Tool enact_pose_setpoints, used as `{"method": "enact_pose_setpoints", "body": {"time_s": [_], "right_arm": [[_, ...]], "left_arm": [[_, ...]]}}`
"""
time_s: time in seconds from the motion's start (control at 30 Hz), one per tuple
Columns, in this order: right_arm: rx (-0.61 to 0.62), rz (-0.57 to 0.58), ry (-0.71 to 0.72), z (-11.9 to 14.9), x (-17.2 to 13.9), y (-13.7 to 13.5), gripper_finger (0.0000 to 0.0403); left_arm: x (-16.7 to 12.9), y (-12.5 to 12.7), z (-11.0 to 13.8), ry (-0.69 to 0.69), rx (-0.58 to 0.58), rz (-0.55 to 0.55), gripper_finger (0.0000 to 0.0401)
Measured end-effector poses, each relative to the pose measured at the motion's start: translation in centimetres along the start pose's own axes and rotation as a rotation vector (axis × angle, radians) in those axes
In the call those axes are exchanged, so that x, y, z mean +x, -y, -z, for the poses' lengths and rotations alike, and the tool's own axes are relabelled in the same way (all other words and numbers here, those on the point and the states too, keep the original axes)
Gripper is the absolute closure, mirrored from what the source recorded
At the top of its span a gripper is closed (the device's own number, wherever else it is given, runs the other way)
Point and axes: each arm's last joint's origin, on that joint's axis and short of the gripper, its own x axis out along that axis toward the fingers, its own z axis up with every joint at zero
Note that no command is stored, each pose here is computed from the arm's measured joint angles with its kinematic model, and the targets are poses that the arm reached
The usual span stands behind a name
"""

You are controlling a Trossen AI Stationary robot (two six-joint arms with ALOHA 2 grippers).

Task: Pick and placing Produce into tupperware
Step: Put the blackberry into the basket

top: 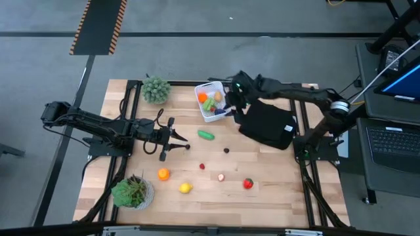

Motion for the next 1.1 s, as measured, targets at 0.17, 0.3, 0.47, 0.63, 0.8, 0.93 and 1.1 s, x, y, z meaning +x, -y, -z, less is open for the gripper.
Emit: {"method": "enact_pose_setpoints", "body": {"time_s": [0.17, 0.3, 0.47, 0.63, 0.8, 0.93, 1.1], "right_arm": [[-0.008, 0.015, 0.115, 2.2, 0.2, -3.2, 0.0235], [0.036, 0.022, 0.149, 3.7, 0.6, -5.4, 0.0235], [0.064, -0.035, 0.098, 5.7, 2.2, -7.9, 0.0235], [0.083, 0.023, 0.041, 6.5, 3.6, -10.6, 0.0235], [0.035, 0.091, 0.024, 6.1, 4.2, -13.0, 0.0235], [0.040, 0.065, 0.025, 6.0, 4.3, -14.2, 0.0235], [0.071, 0.035, 0.042, 5.8, 4.5, -15.4, 0.0235]], "left_arm": [[0.0, 0.0, 0.0, 0.000, -0.024, 0.000, 0.0299], [0.0, 0.0, 0.0, 0.001, -0.027, 0.000, 0.0305], [0.0, 0.0, 0.0, 0.001, -0.037, 0.000, 0.0317], [0.0, 0.0, 0.0, 0.001, -0.054, 0.000, 0.0328], [0.0, 0.0, 0.0, 0.001, -0.054, 0.000, 0.0339], [0.0, 0.0, 0.0, 0.001, -0.055, 0.000, 0.0347], [0.0, 0.0, 0.0, 0.001, -0.056, 0.000, 0.0358]]}}
